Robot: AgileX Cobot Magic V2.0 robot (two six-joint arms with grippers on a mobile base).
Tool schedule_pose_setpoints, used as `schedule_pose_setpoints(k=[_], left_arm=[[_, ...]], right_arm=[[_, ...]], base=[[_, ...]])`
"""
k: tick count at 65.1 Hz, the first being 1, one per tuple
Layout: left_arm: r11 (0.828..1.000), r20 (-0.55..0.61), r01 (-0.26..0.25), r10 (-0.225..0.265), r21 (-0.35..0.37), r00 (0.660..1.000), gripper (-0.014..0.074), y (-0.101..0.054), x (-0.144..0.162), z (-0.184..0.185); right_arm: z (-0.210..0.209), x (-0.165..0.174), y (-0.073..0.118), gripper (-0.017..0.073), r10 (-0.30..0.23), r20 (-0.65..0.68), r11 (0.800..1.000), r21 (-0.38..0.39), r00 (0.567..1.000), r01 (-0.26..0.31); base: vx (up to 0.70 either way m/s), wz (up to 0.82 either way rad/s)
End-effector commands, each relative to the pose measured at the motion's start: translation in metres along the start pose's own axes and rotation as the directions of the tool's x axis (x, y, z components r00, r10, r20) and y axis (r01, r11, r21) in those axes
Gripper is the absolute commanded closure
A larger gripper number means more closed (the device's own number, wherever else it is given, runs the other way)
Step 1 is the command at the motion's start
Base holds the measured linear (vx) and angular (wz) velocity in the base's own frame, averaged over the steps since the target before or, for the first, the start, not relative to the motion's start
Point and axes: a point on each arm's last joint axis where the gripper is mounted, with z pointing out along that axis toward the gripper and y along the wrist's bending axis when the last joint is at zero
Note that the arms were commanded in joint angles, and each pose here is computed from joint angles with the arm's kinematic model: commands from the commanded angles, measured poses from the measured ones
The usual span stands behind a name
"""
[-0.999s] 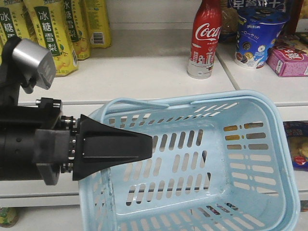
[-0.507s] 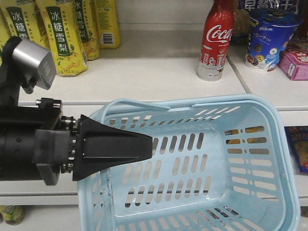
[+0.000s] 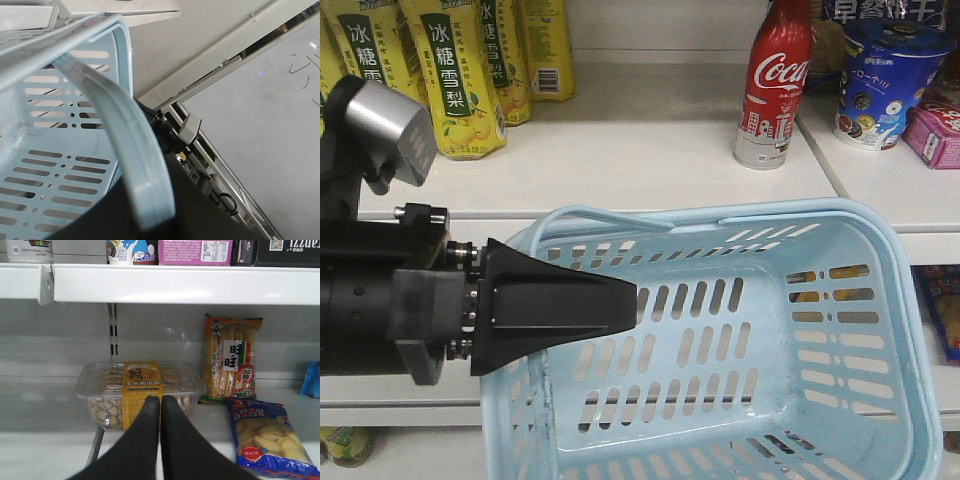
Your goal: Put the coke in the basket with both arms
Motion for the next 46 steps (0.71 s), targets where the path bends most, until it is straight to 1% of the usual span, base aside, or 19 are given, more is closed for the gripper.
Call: schedule_pose_setpoints(k=[1,40,42,44,45,46], left_arm=[[0.998,0.074,0.003,-0.008,0.069,0.997,0.0600,-0.0173,-0.0076,-0.0071],[0.998,0.074,0.003,-0.008,0.069,0.997,0.0600,-0.0173,-0.0076,-0.0071],[0.998,0.074,0.003,-0.008,0.069,0.997,0.0600,-0.0173,-0.0076,-0.0071],[0.998,0.074,0.003,-0.008,0.069,0.997,0.0600,-0.0173,-0.0076,-0.0071],[0.998,0.074,0.003,-0.008,0.069,0.997,0.0600,-0.0173,-0.0076,-0.0071],[0.998,0.074,0.003,-0.008,0.069,0.997,0.0600,-0.0173,-0.0076,-0.0071]], right_arm=[[-0.0009,-0.0048,0.0009,0.0564,-0.014,0.078,1.000,-0.005,0.997,0.015],[-0.0009,-0.0054,0.0010,0.0564,-0.010,0.084,1.000,-0.007,0.996,0.011],[-0.0010,-0.0064,0.0012,0.0564,0.015,0.096,1.000,-0.011,0.995,-0.013],[-0.0013,-0.0088,0.0016,0.0564,0.080,0.121,0.997,-0.023,0.989,-0.078],[-0.0014,-0.0095,0.0016,0.0564,0.100,0.127,0.995,-0.027,0.987,-0.097],[-0.0016,-0.0108,0.0017,0.0564,0.156,0.140,0.988,-0.037,0.978,-0.152]], base=[[0.00,0.00],[0.00,0.00],[0.00,0.00],[0.00,0.00],[0.00,0.00],[0.00,0.00]])
